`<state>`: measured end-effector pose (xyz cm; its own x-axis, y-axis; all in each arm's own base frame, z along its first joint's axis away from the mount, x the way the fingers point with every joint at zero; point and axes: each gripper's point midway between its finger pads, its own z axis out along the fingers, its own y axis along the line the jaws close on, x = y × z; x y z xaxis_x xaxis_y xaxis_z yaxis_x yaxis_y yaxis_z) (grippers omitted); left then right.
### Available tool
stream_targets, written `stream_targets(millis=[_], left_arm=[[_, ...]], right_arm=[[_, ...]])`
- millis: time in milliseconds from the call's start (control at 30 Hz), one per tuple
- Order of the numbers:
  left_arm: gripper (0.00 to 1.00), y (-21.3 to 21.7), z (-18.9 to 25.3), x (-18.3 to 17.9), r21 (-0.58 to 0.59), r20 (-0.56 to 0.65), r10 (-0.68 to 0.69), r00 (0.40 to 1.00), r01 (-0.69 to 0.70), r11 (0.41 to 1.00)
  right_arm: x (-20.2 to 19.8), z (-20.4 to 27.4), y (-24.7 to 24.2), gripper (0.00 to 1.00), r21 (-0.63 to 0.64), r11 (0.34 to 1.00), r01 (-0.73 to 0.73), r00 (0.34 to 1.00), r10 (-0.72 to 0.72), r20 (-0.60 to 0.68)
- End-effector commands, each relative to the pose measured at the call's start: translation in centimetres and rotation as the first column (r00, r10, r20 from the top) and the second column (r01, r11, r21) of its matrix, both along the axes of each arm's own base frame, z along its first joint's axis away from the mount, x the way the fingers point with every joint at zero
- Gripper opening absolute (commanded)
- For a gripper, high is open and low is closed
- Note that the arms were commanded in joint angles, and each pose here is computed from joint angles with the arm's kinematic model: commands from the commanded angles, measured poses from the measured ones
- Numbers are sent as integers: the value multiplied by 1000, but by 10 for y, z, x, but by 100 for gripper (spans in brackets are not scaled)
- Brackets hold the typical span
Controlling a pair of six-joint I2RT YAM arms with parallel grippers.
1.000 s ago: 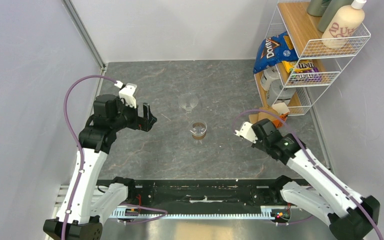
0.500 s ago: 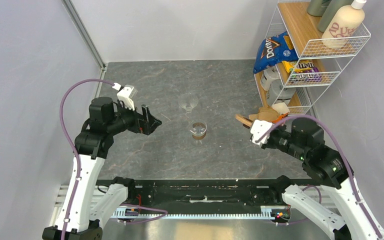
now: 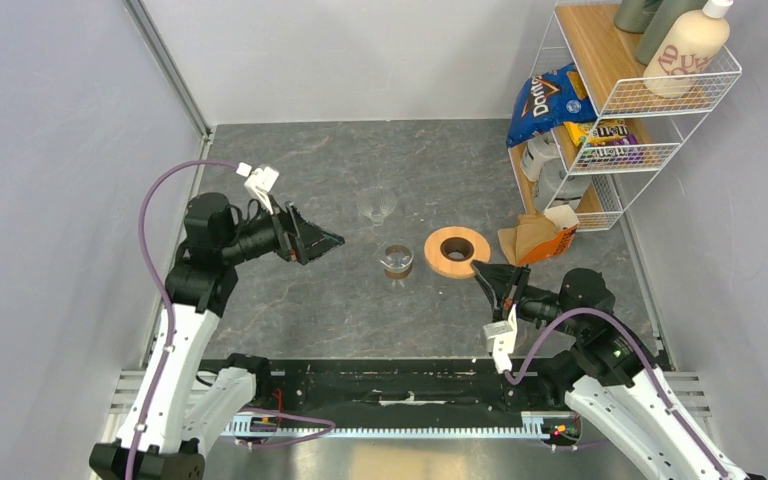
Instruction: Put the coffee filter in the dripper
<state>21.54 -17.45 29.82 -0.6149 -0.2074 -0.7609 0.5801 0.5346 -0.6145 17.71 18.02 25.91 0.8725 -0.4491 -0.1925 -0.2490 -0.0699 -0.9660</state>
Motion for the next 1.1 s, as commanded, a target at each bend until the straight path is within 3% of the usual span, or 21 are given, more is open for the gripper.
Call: stream_targets(millis=[0, 200, 533, 1067], left_arm=[[97, -20, 15, 7, -94, -1, -96, 995, 96, 991], [97, -35, 18, 16, -86, 19, -129, 992, 130, 988], [93, -63, -7, 10, -126, -76, -222, 972, 212, 969], [74, -80, -18, -2, -245, -169, -319, 932, 274, 930]], right_arm=[[-1, 61, 15, 0, 75, 993, -91, 961, 68, 268], [14, 78, 29, 0, 186, 982, -17, 997, 3, 78], [-4, 48, 65, 0, 72, 982, -177, 937, 146, 319], [-20, 37, 83, 0, 26, 974, -225, 904, 199, 380]])
